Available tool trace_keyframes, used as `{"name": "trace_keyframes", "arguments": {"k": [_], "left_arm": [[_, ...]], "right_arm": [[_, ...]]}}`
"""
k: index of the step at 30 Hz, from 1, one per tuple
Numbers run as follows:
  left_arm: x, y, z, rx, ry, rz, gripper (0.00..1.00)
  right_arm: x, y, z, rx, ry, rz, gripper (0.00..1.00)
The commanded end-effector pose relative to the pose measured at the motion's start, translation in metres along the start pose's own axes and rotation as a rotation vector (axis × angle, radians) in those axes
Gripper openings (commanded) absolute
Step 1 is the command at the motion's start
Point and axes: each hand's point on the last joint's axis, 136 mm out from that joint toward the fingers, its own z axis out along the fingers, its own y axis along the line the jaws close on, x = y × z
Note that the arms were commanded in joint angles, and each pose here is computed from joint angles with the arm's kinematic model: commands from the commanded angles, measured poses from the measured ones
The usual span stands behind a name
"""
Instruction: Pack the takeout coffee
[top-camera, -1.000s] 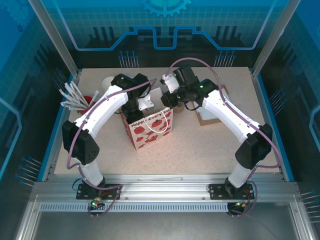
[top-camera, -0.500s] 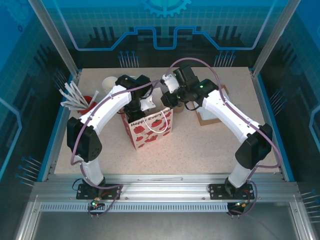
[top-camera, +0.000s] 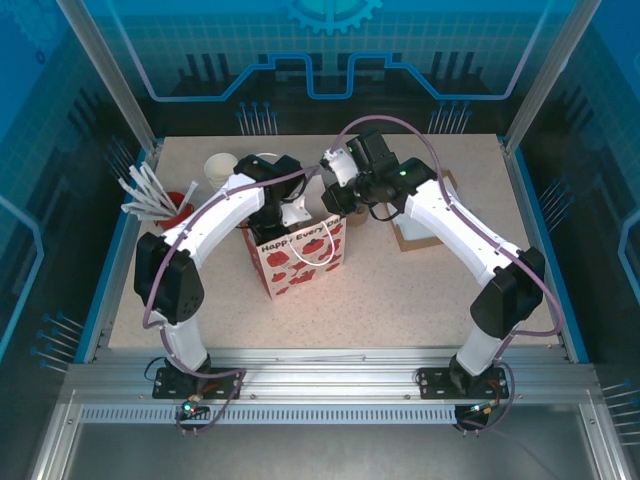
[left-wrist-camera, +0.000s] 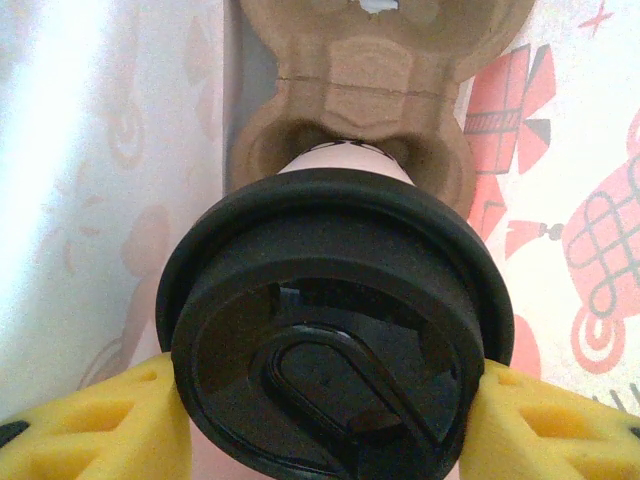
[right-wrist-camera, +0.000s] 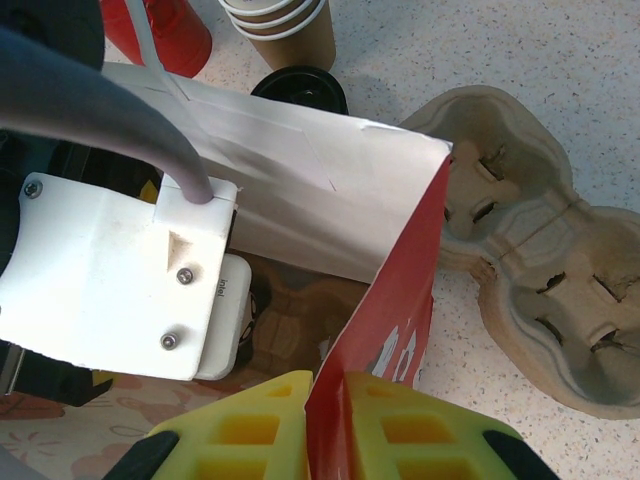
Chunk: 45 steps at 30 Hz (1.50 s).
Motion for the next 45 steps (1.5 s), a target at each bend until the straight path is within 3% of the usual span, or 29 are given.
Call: {"name": "trace_keyframes", "arguments": {"k": [1,45], "left_arm": [[-0.0012,-0.0047,0.0084,0.028,0.013,0.025,0.48],[-0.0110,0.0014,0.0161,0.038,-0.019,0.039,0.49]], "right_arm": [[0.0025,0.0047,0.0041,-0.019,0.020,-0.012,0.18],[0.0043,0.0051,0.0054,-0.022,0.026,-0.012,0.18]]}}
